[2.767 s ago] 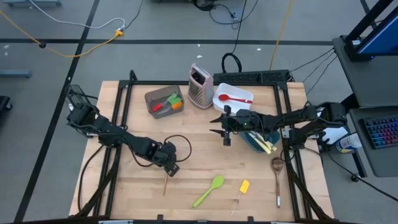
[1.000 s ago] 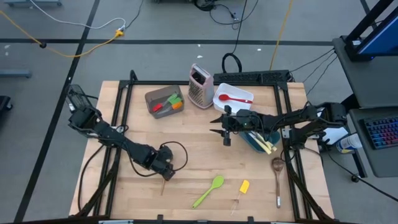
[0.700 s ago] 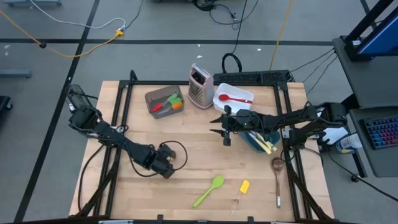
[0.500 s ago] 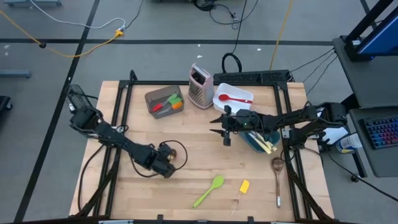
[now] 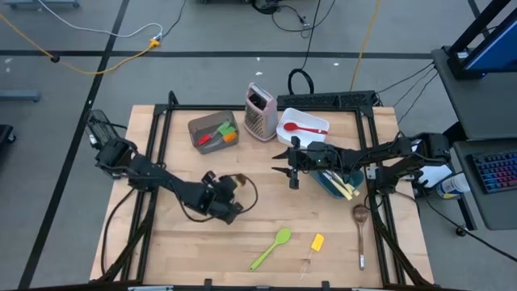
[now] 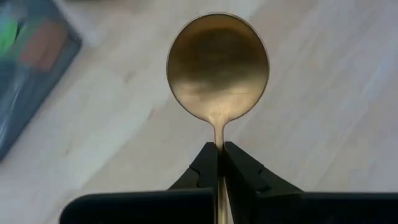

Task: Pick & Place Kitchen Items
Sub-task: Put the gold serving spoon into the white bin

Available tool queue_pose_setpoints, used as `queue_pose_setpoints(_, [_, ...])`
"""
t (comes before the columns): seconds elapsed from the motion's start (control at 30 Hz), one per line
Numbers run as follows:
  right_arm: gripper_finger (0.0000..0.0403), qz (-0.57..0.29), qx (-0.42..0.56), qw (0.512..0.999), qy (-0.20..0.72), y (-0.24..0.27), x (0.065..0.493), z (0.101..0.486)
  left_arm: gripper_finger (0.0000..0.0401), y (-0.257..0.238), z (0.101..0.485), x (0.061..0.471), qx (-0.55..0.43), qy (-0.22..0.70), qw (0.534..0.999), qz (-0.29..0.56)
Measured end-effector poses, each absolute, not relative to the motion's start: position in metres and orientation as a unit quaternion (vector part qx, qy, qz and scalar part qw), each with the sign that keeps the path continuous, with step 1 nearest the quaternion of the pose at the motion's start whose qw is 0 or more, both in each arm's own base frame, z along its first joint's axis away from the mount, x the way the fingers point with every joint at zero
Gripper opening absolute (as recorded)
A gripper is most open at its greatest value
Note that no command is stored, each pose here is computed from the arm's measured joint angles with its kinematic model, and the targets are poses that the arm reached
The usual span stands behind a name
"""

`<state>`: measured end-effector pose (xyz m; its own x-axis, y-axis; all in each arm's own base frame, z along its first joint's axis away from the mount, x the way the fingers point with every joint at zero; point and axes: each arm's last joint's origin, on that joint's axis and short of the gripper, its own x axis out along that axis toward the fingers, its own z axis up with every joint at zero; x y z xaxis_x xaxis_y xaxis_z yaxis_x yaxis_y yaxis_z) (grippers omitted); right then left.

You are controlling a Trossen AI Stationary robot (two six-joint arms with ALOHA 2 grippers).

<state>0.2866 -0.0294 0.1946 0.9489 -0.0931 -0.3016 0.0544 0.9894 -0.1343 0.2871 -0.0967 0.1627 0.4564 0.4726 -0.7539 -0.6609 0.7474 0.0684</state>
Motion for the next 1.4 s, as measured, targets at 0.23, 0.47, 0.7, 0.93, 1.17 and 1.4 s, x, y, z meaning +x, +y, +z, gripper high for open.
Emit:
queue_pose_setpoints(0.23, [0.0157, -0.037, -0.062, 0.985, 0.156, -0.029, 0.287, 0.195, 0.0005, -0.074, 0.174, 0.314, -0.092, 0.333, 0.881, 0.323])
queue_pose_setpoints(0.47, [0.0153, -0.043, -0.031, 0.985, 0.162, -0.029, 0.287, 0.192, 0.001, -0.05, 0.194, 0.341, -0.038, 0.247, 0.922, 0.296])
queue_pose_setpoints(0.7, [0.0151, -0.048, 0.001, 0.982, 0.185, -0.029, 0.282, 0.183, 0.0013, -0.033, 0.205, 0.35, -0.005, 0.205, 0.932, 0.299])
queue_pose_setpoints(0.93, [0.015, -0.052, 0.02, 0.984, 0.168, -0.028, 0.275, 0.175, 0.001, -0.021, 0.207, 0.352, -0.007, 0.199, 0.929, 0.313])
queue_pose_setpoints(1.17, [0.015, -0.062, 0.082, 0.988, 0.113, -0.027, 0.264, 0.169, 0.0005, -0.019, 0.217, 0.358, -0.008, 0.156, 0.941, 0.3])
queue_pose_setpoints(1.4, [0.015, -0.083, 0.123, 0.984, 0.096, -0.021, 0.262, 0.168, 0.0007, -0.024, 0.236, 0.366, 0.009, 0.081, 0.976, 0.202])
